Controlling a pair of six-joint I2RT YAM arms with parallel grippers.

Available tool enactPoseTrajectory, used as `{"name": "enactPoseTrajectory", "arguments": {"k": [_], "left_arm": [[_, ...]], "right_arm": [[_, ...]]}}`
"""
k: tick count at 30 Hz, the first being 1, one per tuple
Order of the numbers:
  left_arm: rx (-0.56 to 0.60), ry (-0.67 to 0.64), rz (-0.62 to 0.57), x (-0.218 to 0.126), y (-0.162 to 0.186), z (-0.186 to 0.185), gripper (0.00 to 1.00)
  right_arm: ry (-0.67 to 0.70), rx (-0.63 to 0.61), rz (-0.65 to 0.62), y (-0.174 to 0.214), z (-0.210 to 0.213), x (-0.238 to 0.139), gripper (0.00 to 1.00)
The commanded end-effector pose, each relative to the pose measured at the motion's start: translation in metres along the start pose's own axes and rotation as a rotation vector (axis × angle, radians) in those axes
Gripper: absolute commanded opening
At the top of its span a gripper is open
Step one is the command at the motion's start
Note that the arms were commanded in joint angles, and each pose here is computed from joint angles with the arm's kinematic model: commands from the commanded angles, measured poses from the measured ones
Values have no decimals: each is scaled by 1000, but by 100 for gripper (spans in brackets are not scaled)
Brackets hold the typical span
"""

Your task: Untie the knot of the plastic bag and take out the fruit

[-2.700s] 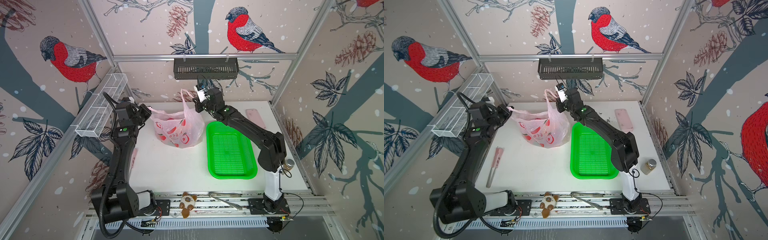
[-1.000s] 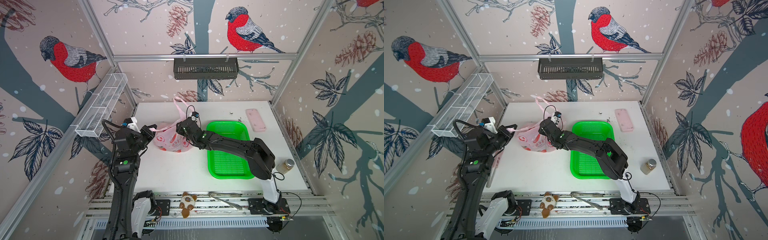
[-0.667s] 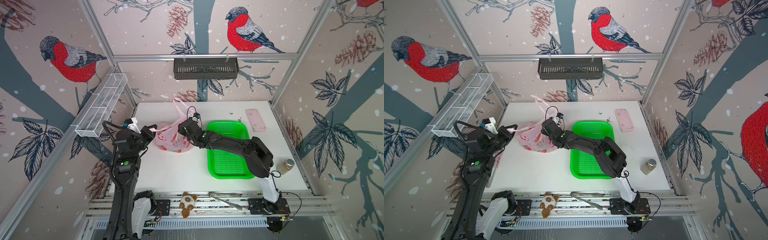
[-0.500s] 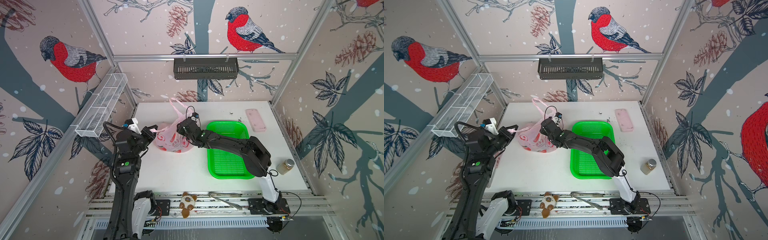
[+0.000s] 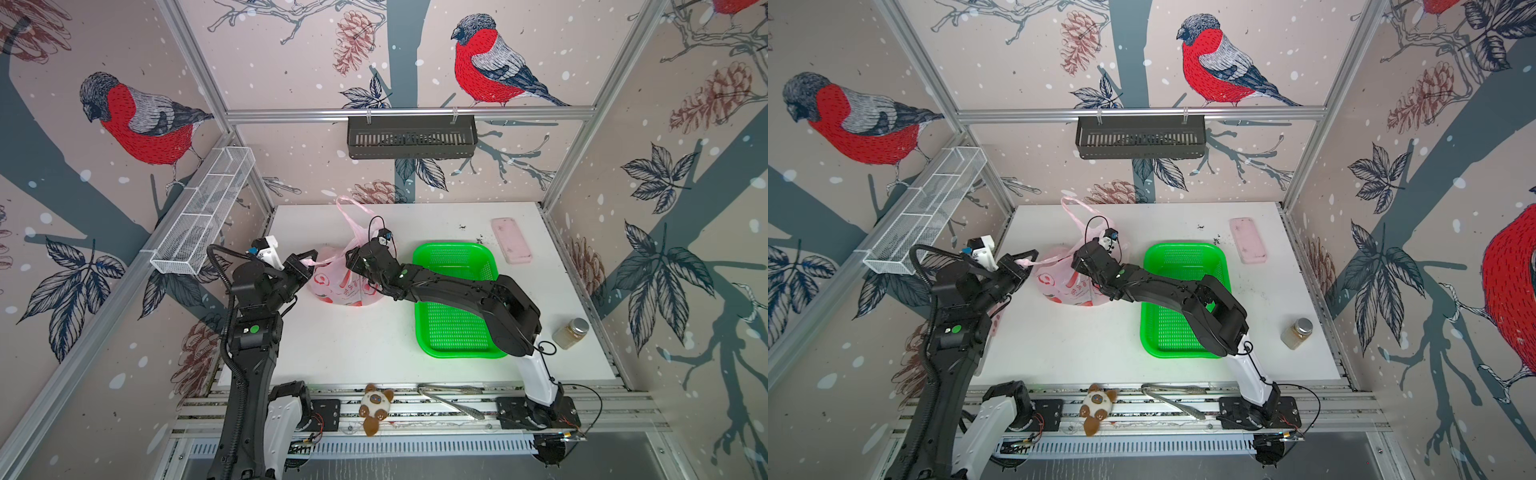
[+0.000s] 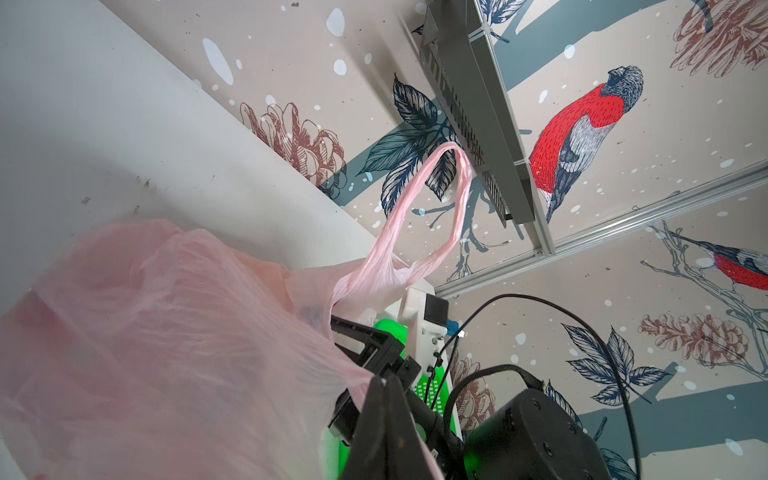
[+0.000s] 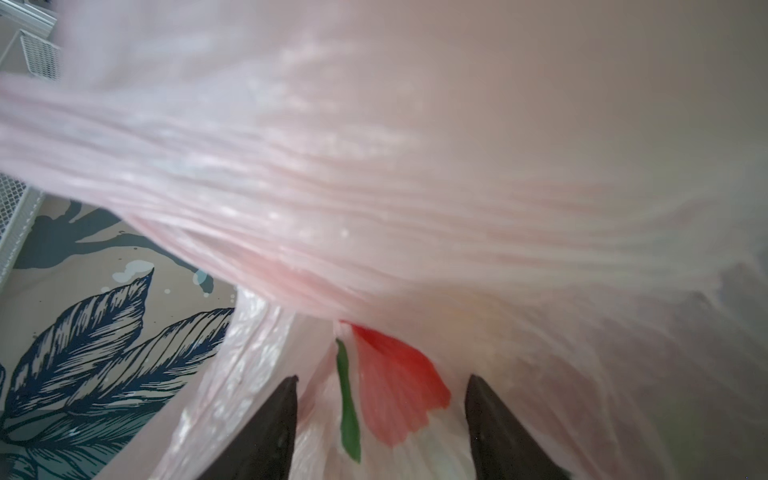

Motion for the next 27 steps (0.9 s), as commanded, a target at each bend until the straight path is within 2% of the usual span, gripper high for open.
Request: {"name": "enactPoseTrajectory", "arguments": {"k": [1,6,11,12,16,20,24,27], "left_arm": [[37,81,-2,-3,-1,-15,0],[53,113,7,-4,1,-20,0],[79,149,8,-6,2,-26,0],[85,151,7,-6,2,-27,0],[89,141,-4,-7,2,-24,0],[78,103,-25,-6,2,-15,0],[68,79,-33,-5,4,-7,0],[50,43,-39,-5,4,0,0]], "right_arm": [[-34,16,-31,-7,10,0,68],[-7,37,-29,-8,6,9,69],[22,59,-32,-10,-1,18,63],[27,59,-34,-11,-2,18,59],[33,45,-42,-14,-2,15,33],[26,7,-61,-16,2,-1,17],[38,-26,-69,-14,0,-23,7],[56,-43,-62,-8,-8,-42,5]]}}
Point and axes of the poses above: each gripper's point midway between its finger pads, its own x axis out along the fingers, its own z axis along the line the jaws close on, y = z × x, the point moved 8 cm from there along -x, back along the fingers, and after that the axes turned 15 degrees about -x, right-handed, at the moved point
